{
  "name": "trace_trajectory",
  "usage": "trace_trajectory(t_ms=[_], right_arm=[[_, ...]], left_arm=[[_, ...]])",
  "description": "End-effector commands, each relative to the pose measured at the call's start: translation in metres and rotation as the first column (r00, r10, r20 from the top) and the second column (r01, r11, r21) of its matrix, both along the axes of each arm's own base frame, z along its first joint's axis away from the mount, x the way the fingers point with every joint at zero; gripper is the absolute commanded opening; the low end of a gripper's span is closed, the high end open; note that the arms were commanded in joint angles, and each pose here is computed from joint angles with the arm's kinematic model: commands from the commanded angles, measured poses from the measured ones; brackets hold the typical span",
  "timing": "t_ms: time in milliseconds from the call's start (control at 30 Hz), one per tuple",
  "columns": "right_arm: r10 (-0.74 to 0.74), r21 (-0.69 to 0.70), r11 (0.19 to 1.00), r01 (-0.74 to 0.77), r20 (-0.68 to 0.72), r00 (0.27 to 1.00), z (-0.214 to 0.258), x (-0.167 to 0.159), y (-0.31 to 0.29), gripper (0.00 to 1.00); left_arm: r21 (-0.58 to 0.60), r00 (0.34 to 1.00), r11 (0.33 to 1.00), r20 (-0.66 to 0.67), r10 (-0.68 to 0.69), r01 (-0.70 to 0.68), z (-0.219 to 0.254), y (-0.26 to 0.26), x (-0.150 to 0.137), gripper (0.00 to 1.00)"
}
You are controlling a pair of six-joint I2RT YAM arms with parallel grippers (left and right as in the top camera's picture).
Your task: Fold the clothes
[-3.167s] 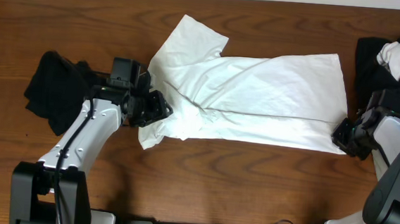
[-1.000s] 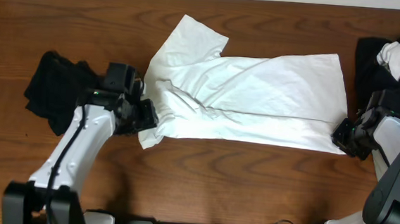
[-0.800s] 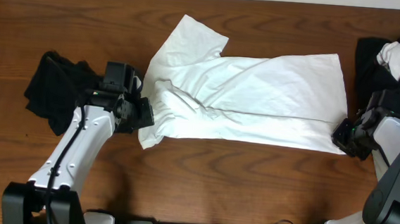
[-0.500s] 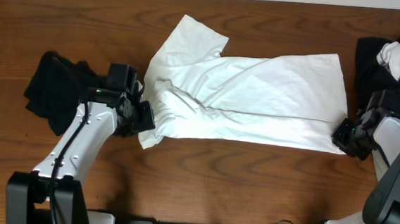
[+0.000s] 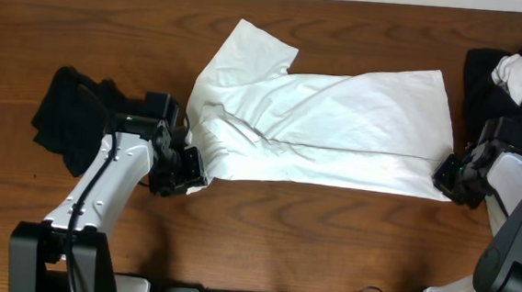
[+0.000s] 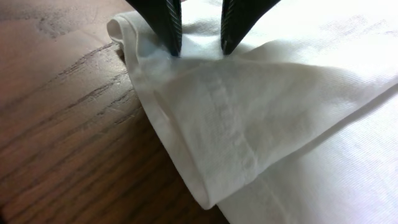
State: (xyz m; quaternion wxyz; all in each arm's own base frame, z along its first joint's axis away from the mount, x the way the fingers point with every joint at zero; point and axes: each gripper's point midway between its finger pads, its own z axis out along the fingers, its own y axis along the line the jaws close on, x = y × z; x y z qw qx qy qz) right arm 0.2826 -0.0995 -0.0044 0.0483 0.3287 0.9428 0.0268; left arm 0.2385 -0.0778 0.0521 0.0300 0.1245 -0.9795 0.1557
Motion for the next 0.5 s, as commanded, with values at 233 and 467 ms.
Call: trace_trajectory(t_ms=[233, 467], right_arm=[[0.021, 0.008, 1.0, -0.021, -0.042, 0.999, -0.01, -0.011, 0.006, 0.2], [0.021, 0.007, 1.0, -0.021, -0.042, 0.999, -0.01, -0.011, 0.006, 0.21]], left_arm=[[0.047, 0.996, 0.997, 0.061, -0.063, 0.06, -0.045, 0.001, -0.01, 0.49], [0.174, 0.986, 0.984, 0.154, -0.059, 0.032, -0.051, 0.021, 0.012, 0.5]])
